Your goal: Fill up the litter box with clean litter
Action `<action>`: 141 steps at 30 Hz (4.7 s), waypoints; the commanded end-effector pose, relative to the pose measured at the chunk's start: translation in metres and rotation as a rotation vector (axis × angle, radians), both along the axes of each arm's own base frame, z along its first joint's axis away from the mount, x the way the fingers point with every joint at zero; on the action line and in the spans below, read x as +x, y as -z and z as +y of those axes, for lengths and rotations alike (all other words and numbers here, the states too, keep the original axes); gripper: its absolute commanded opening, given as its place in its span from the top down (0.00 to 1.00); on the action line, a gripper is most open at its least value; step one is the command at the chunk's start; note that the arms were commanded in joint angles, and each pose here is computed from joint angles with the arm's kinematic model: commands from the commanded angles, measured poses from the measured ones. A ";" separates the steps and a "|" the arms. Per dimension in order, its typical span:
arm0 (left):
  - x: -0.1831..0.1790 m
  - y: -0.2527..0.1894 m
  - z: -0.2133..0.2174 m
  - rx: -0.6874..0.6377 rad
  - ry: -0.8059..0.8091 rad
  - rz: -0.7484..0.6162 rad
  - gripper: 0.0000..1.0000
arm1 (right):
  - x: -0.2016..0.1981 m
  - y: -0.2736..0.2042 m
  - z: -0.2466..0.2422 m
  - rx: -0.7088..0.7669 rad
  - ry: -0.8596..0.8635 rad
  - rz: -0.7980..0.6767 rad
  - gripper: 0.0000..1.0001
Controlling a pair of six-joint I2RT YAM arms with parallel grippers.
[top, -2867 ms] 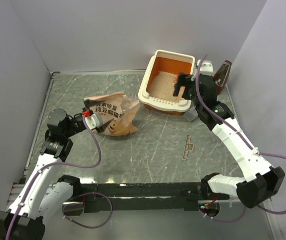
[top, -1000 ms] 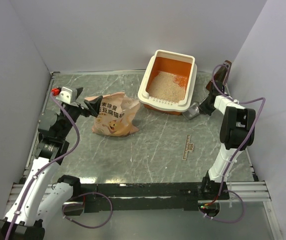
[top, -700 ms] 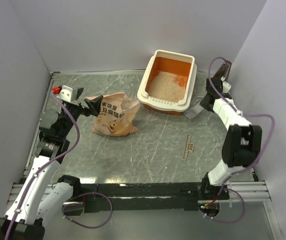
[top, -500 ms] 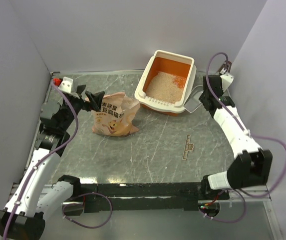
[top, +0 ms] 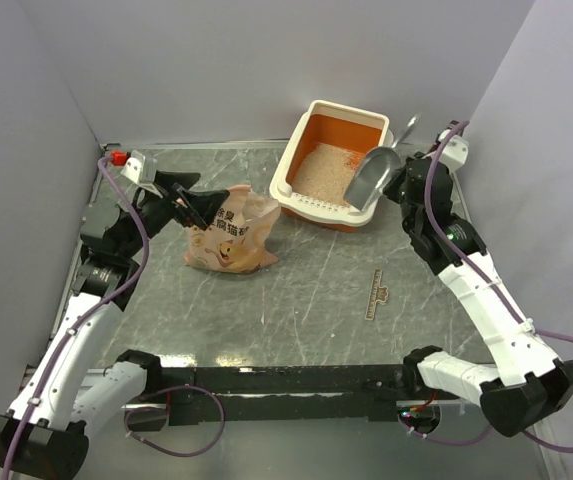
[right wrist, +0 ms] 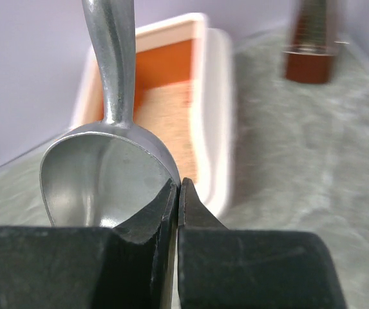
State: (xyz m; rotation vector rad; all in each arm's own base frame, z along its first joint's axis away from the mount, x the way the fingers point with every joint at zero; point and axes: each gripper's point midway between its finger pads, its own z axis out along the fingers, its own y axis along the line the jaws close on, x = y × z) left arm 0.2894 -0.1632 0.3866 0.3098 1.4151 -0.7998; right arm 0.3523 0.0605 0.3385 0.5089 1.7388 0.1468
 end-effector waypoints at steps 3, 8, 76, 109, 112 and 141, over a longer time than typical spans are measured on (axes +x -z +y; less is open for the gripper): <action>-0.033 -0.031 -0.029 -0.128 0.209 -0.049 0.03 | -0.010 -0.069 0.065 0.136 -0.217 -0.221 1.00; -0.045 -0.036 -0.036 -0.197 0.288 -0.072 0.03 | -0.014 -0.100 0.102 0.205 -0.291 -0.289 1.00; -0.053 -0.043 -0.003 -0.222 0.092 -0.369 0.99 | -0.080 -0.127 0.293 0.473 -0.603 -0.301 0.83; -0.085 -0.018 -0.038 0.233 0.400 -0.111 0.99 | -0.215 -0.028 0.154 -0.228 -1.228 -0.300 0.20; -0.091 -0.012 -0.036 0.243 0.408 -0.091 0.99 | -0.213 -0.021 0.151 -0.240 -1.212 -0.294 0.19; -0.136 -0.003 -0.034 0.285 0.522 -0.144 0.99 | -0.214 -0.028 0.185 -0.270 -1.340 -0.412 0.11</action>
